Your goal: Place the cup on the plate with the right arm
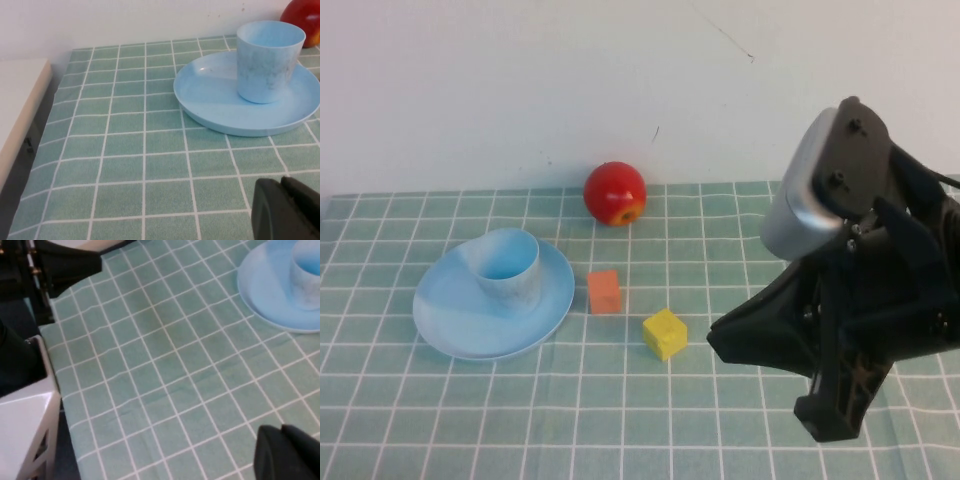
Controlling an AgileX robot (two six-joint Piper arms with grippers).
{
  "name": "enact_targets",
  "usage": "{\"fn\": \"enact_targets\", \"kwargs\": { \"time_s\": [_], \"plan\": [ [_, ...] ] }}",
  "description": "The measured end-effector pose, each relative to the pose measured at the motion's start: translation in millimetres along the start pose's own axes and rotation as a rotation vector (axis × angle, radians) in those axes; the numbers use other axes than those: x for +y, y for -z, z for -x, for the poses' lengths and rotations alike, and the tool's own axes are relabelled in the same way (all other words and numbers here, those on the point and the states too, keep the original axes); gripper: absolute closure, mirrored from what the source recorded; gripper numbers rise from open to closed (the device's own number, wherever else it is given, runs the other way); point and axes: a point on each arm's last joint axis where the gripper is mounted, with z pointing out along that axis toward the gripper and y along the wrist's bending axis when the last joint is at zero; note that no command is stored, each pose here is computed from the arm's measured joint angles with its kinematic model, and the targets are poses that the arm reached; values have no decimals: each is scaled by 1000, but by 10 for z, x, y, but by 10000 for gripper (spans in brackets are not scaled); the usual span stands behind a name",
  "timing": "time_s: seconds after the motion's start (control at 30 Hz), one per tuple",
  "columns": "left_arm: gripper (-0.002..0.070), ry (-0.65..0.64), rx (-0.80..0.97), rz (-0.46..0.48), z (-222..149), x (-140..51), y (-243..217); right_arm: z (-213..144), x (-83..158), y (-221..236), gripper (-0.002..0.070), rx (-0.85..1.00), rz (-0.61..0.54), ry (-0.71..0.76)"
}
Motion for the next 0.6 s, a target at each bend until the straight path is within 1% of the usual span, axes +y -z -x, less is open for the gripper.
{"fn": "enact_targets", "kwargs": {
  "time_s": [0.1,0.17,0.37,0.43,0.5,0.57,0.6],
  "plan": [
    [678,0,2,0,-2,0,0,0,2,-1,673,-2,3,50],
    [678,0,2,0,-2,0,0,-11,-35,-3,673,10,-37,110],
    [678,0,2,0,-2,0,0,2,-249,26,673,38,-279,350],
    [678,0,2,0,-2,0,0,-1,-286,77,673,39,-352,434],
    [678,0,2,0,-2,0,0,-30,-267,225,673,19,-426,513],
    [678,0,2,0,-2,0,0,-79,-182,465,673,-35,-498,578],
    [678,0,2,0,-2,0,0,-129,-135,603,673,-70,-532,587]
  ]
}}
